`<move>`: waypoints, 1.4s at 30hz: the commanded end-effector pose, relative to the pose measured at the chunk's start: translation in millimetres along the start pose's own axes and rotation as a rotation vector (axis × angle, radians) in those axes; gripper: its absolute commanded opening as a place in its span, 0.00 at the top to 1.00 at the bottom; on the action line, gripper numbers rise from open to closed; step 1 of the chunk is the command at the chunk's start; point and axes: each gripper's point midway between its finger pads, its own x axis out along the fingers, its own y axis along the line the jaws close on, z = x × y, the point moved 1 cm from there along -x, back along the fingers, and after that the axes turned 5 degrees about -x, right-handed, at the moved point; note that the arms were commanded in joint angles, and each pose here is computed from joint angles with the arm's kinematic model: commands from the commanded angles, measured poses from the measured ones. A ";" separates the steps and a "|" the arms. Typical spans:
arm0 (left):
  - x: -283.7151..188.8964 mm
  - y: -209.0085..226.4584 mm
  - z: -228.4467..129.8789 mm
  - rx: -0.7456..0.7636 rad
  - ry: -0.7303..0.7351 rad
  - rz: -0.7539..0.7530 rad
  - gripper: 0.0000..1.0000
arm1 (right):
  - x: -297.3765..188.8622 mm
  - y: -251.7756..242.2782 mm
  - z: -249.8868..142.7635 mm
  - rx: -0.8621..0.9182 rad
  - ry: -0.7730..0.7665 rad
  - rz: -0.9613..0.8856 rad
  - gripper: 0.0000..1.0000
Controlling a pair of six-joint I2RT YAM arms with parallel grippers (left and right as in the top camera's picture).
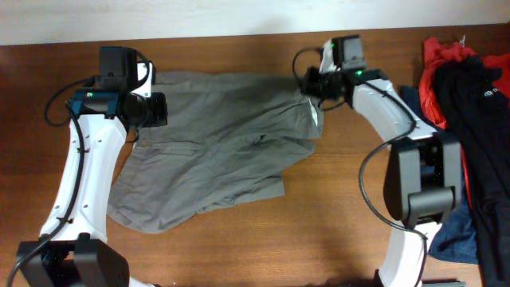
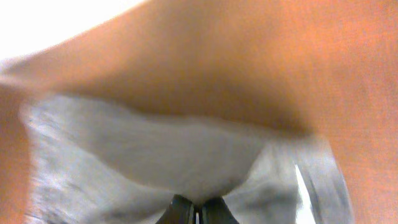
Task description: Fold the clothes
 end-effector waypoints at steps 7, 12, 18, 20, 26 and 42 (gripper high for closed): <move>-7.5 -1.4 2.6 0.011 -0.019 -0.013 0.72 | -22.0 37.7 71.1 -0.149 -0.272 0.122 0.39; -7.4 -0.4 -3.3 0.011 0.006 -0.009 0.62 | -30.4 4.5 67.6 -0.090 -0.229 0.072 0.25; -8.1 0.5 -10.2 0.010 0.034 -0.005 0.50 | -78.1 -24.2 16.3 -0.084 0.025 0.109 0.24; -12.6 0.6 -10.9 0.010 0.030 -0.006 0.50 | -101.5 -22.2 -3.9 -0.119 0.104 0.089 0.27; -51.9 0.3 -10.7 0.010 -0.043 -0.014 0.41 | -152.7 0.2 -57.5 -0.113 0.302 0.007 0.28; -115.7 2.5 -35.1 0.011 -0.104 -0.022 0.23 | -104.8 28.4 -267.6 -0.255 0.865 -0.158 0.38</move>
